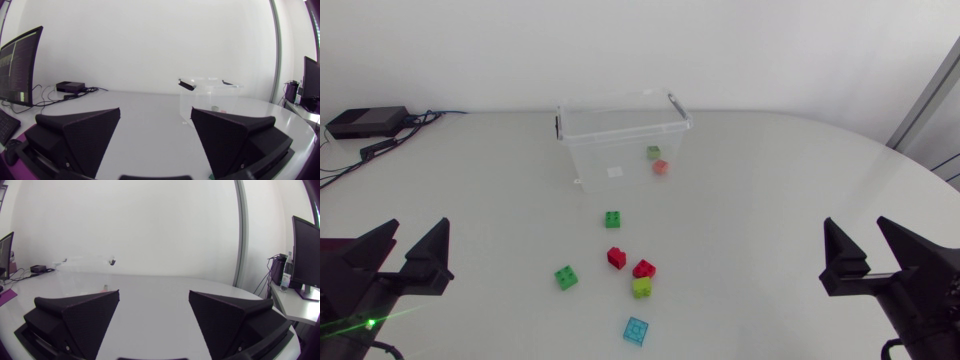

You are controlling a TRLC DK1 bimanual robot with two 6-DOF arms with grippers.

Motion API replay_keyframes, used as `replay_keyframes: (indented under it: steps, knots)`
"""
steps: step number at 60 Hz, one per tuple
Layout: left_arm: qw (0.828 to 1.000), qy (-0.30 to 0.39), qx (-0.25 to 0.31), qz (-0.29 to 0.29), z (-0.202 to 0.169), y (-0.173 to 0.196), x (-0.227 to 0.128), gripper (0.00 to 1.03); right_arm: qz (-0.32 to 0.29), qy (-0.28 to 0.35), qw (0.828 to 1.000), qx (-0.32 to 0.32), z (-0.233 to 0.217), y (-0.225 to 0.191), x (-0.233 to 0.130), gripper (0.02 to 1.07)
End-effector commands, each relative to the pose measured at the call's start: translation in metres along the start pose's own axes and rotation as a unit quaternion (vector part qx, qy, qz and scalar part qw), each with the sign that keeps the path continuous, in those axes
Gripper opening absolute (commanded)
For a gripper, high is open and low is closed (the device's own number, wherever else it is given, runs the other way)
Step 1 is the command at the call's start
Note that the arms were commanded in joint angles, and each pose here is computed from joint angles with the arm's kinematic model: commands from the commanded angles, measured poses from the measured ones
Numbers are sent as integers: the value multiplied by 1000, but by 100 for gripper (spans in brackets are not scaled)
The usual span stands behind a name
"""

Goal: Pick up the duplo bricks and place them in the container

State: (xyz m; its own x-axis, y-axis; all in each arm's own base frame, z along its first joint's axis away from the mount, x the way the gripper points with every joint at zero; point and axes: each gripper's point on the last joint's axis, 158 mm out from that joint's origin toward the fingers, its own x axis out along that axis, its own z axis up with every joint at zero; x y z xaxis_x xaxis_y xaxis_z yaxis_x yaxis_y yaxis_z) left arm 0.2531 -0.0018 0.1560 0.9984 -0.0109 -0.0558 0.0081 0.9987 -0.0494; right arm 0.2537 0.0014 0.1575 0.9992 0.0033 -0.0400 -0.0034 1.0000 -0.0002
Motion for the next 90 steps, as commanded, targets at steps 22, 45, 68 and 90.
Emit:
replay_keyframes:
  steps: [22,45,68,90]
  knots:
    - [999,51,0,-6,42,-7,12,97,19,8,1000,-2,24,10,8,102]
    - [983,167,11,-77,34,-55,40,96,50,176,983,-13,-5,32,58,102]
    - [868,400,230,-184,-90,-90,64,96,121,270,955,-5,-42,72,59,102]
    - [774,448,314,-317,-138,-141,27,96,176,332,919,-122,-61,99,44,102]
